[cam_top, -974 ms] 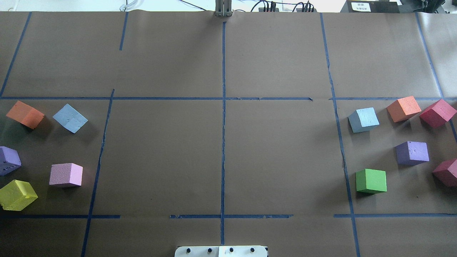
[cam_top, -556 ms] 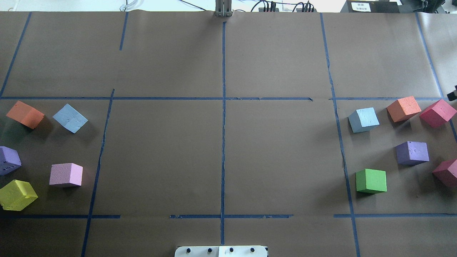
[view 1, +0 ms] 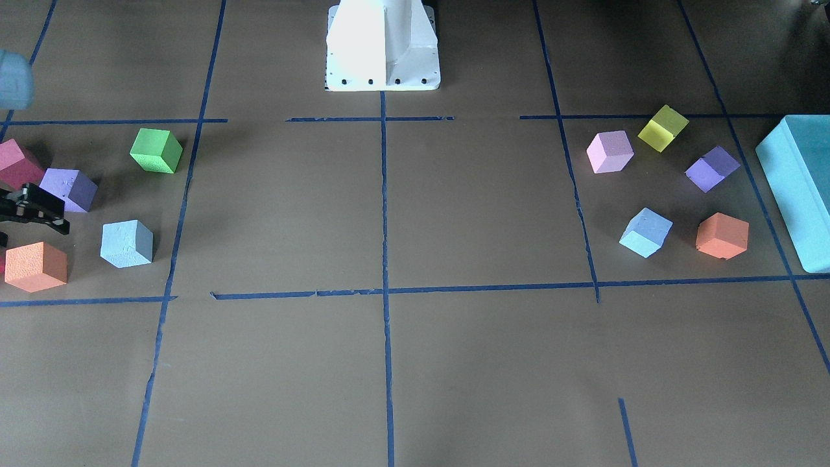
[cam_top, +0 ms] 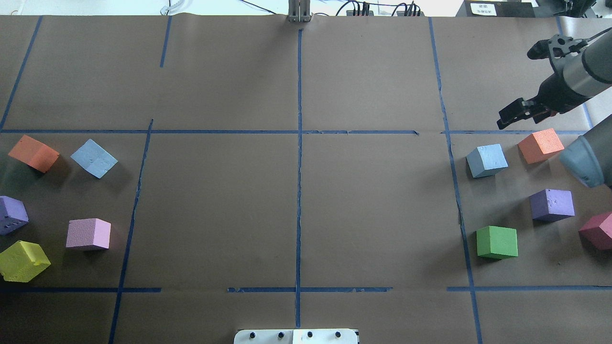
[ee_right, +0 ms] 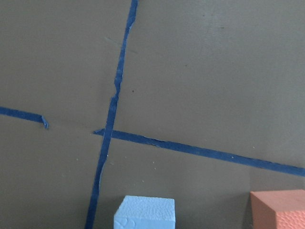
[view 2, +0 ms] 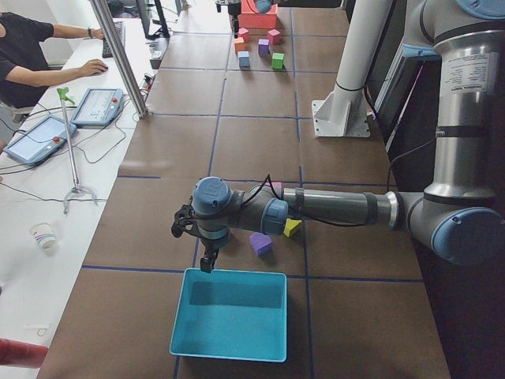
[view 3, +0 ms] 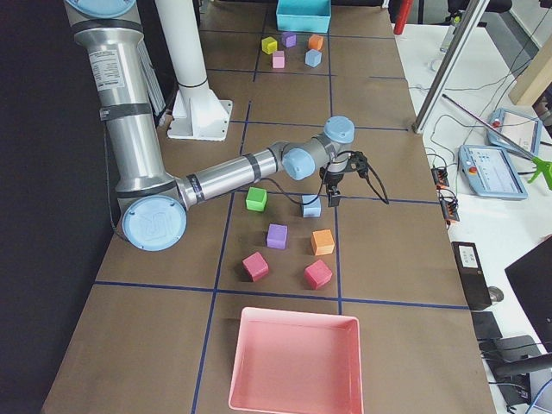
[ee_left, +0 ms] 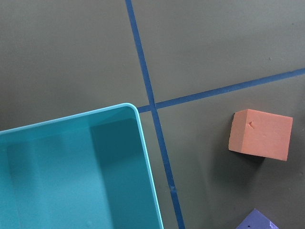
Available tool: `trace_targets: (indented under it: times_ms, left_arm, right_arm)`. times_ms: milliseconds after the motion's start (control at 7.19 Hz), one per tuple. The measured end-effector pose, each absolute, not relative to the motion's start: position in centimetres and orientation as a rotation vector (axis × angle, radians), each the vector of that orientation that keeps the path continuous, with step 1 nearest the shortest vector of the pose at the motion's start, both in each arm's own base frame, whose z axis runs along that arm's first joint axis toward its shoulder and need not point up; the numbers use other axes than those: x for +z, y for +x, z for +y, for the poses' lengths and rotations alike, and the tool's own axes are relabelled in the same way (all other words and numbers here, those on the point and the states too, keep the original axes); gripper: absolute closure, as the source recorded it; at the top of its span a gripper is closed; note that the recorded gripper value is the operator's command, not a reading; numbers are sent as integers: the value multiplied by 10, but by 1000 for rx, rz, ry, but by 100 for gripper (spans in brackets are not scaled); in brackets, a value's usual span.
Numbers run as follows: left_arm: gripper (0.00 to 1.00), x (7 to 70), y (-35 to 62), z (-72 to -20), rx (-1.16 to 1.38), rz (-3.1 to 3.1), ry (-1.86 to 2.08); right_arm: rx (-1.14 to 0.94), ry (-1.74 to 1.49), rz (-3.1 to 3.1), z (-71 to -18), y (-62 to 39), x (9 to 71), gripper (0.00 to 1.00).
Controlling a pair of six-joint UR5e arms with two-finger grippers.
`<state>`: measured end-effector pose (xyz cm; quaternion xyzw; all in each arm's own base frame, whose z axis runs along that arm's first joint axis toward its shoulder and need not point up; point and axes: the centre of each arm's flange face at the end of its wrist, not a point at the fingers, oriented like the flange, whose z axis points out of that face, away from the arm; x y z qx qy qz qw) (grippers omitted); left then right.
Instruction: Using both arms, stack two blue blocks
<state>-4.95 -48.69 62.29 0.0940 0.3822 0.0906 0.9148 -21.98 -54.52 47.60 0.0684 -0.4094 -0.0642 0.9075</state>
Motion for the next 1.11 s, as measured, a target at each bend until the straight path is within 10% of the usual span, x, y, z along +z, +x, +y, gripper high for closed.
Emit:
trace_targets:
  times_ms: [1113]
  left_arm:
    - [0, 618, -47, -487, 188, 824, 197]
  right_arm:
    - [-81, 137, -866, -522, -266, 519, 1]
